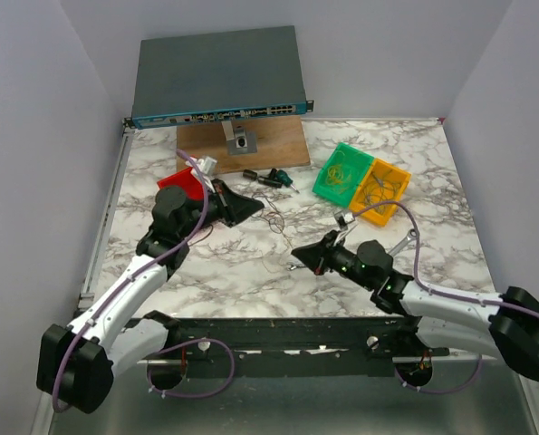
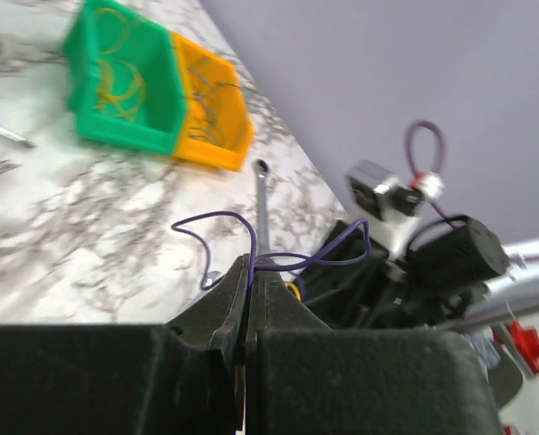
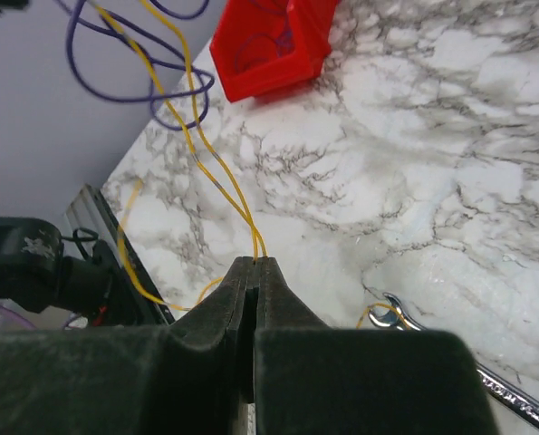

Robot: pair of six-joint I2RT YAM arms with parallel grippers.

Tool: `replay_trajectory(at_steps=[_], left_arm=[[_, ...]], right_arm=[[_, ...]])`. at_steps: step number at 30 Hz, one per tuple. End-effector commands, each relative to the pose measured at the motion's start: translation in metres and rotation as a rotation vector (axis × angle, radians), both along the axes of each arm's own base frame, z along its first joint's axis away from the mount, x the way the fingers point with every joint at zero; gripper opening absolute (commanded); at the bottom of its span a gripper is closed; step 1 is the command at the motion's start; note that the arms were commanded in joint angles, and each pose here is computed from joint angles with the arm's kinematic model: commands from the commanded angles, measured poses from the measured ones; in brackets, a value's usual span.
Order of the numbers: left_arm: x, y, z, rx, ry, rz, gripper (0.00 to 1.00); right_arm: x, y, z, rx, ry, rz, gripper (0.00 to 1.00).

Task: Untangle the cables

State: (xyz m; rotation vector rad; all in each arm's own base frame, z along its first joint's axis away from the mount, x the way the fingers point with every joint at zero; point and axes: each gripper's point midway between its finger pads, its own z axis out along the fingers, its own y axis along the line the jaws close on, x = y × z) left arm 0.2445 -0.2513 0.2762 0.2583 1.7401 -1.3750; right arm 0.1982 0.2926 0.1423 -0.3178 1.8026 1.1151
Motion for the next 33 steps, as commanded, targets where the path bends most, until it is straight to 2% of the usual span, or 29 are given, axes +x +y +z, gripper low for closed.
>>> replay_trajectory(at_steps=[1,5,11,18,27,33], left_arm=[[0.024,0.038,-0.021,0.030,0.144,0.174,0.00],[0.038,0.068,-0.028,0.043,0.181,0.329,0.00],[0.048,0.116,-0.039,0.041,0.238,0.553,0.00],[0.044,0.168,-0.053,0.085,0.301,0.808,0.00],[0.036,0.213,-0.063,0.090,0.373,1.013,0.00],[0.041,0.220,-0.056,0.084,0.350,1.020,0.00]], right_arm=[[0.007,-0.032,-0.008,-0.067,0.035,-0.151,0.01],[0.015,-0.066,-0.001,-0.102,0.051,-0.314,0.01],[0.031,-0.150,0.002,-0.181,0.128,-0.751,0.01],[0.023,-0.212,0.020,-0.173,0.146,-1.034,0.01],[0.012,-0.252,0.059,-0.051,0.108,-1.177,0.01],[0.015,-0.227,0.082,-0.062,0.052,-1.018,0.01]])
